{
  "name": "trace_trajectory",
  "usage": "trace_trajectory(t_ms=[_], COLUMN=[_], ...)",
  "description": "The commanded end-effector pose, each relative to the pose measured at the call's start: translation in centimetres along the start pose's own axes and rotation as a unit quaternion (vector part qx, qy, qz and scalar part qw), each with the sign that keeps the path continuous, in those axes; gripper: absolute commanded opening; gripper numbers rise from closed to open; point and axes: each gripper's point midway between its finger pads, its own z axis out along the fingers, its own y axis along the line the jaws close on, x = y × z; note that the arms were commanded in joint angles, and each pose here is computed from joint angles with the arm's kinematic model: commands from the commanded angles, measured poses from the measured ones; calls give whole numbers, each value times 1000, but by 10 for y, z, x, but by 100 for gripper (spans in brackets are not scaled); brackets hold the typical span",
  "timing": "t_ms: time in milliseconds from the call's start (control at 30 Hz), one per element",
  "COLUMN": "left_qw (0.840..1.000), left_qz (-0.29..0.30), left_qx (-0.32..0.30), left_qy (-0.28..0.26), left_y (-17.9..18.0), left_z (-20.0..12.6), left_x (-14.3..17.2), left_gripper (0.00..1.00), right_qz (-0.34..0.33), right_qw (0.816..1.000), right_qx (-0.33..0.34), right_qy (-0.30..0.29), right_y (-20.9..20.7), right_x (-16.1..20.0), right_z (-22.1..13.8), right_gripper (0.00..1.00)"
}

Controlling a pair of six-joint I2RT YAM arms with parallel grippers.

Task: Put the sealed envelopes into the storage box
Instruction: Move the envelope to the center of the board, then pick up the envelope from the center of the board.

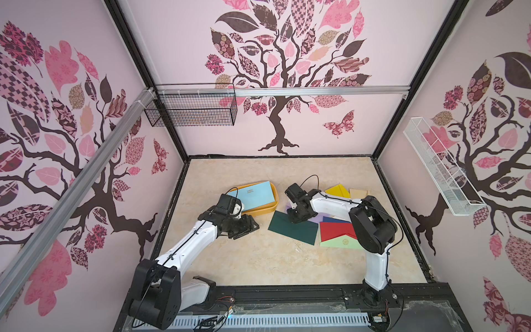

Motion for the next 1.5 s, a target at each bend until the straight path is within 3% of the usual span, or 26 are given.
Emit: trace_trajectory(t_ms=[0, 100, 233, 433, 500, 667, 900, 1100, 1467], left_qw=[1000, 999, 997, 995, 994, 993, 990, 989, 985], left_qz=[-4, 6, 54, 55, 64, 91, 98, 92, 96], left_qx=[17, 31, 55, 58, 58, 28, -9, -29, -116], left_qy=[-9, 0, 13, 52, 60, 73, 97, 112, 82], left_y=[-10, -23, -47, -50, -56, -60, -43, -26, 4], left_z=[5, 12, 23, 60, 68, 86, 114, 123, 89], left_x=[-13, -13, 1, 19, 27, 45, 65, 73, 69], left_gripper=[62, 60, 50, 12, 5, 3, 0, 0, 0], right_qz=[-32, -50, -53, -47, -36, 24, 141, 167, 154], right_qw=[996, 993, 991, 988, 989, 993, 985, 983, 979], right_qx=[-16, -69, -111, -150, -144, -113, -100, -71, -137], right_qy=[85, 76, 56, 9, -6, -24, -23, -15, -11], right_y=[3, 18, 31, 45, 40, 3, -51, -67, -47], right_x=[61, 69, 68, 53, 53, 62, 82, 94, 100], right_z=[9, 2, -14, -52, -62, -74, -68, -63, -59], right_gripper=[25, 25, 25, 32, 36, 41, 46, 53, 56])
